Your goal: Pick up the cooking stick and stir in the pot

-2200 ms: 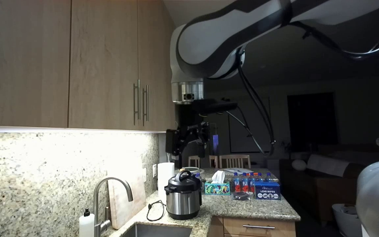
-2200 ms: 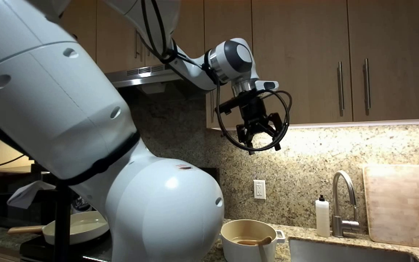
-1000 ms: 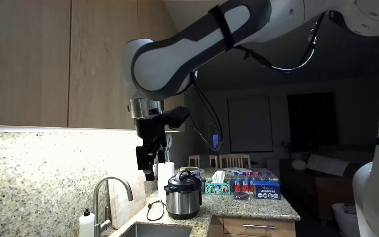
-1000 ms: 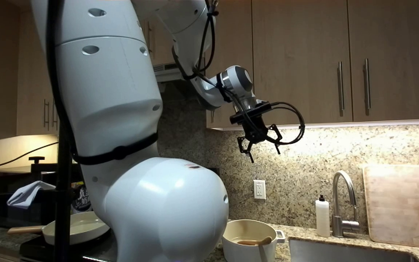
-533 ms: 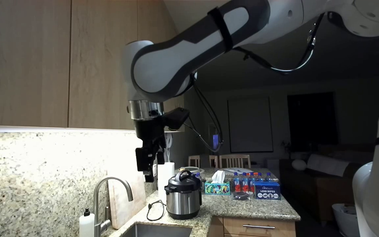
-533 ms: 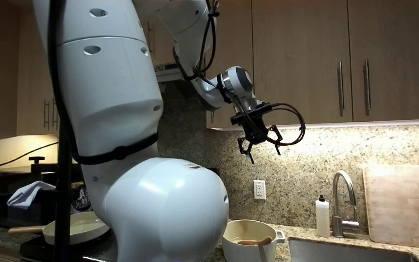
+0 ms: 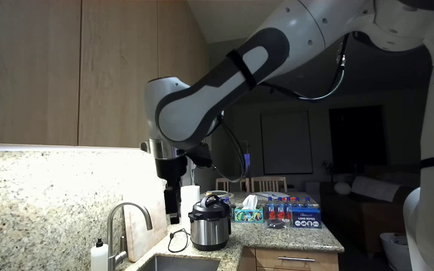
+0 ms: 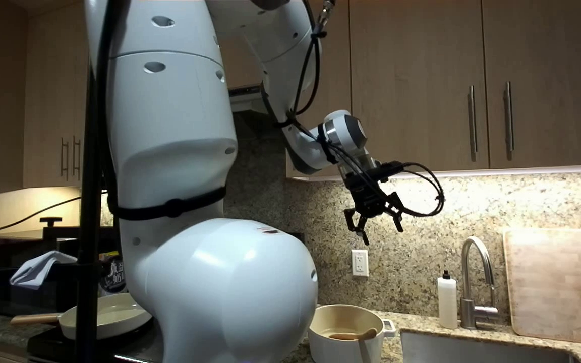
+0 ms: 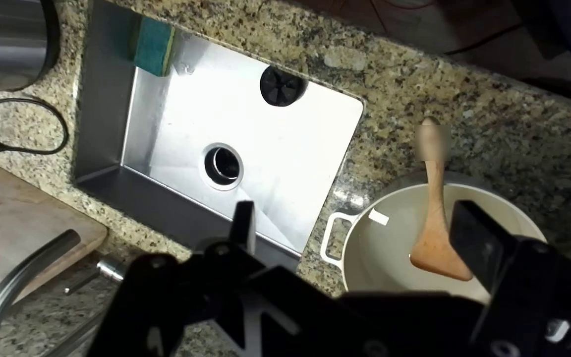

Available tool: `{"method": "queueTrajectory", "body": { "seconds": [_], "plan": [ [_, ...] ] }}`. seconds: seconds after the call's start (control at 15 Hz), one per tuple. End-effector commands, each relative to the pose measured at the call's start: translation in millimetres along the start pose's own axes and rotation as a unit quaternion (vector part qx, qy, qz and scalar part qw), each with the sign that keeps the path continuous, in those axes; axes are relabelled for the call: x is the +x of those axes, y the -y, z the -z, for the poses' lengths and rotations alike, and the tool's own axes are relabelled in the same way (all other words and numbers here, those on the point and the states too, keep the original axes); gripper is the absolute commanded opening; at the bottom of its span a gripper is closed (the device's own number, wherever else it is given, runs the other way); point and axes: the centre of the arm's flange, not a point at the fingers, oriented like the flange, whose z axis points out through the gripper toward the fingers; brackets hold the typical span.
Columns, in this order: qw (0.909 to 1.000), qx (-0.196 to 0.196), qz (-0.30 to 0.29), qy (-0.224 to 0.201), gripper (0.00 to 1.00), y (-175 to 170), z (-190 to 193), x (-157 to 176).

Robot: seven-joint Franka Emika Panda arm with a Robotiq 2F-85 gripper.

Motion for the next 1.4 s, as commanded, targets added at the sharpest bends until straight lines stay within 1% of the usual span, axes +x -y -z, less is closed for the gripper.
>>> {"method": "queueTrajectory", "body": {
  "seconds": [0.0,0.2,0.33,0.47,0.67,0.93,1.13,1.33],
  "plan": [
    [0.9971,-0.006,0.075,0.011,1.00,-11,-34,1],
    [0.9917,0.013,0.128,0.008,1.00,-13,-58,5],
    [0.9905,0.032,0.133,-0.015,1.00,-10,-73,13],
    [0.9908,0.038,0.127,-0.024,1.00,-5,-89,19],
    [0.9864,0.063,0.143,-0.052,1.00,1,-112,27],
    [0.9749,0.094,0.192,-0.062,1.00,16,-143,36],
    [0.9664,0.112,0.226,-0.048,1.00,28,-166,42],
    [0.9573,0.122,0.259,-0.039,1.00,35,-179,46]
  ]
}}
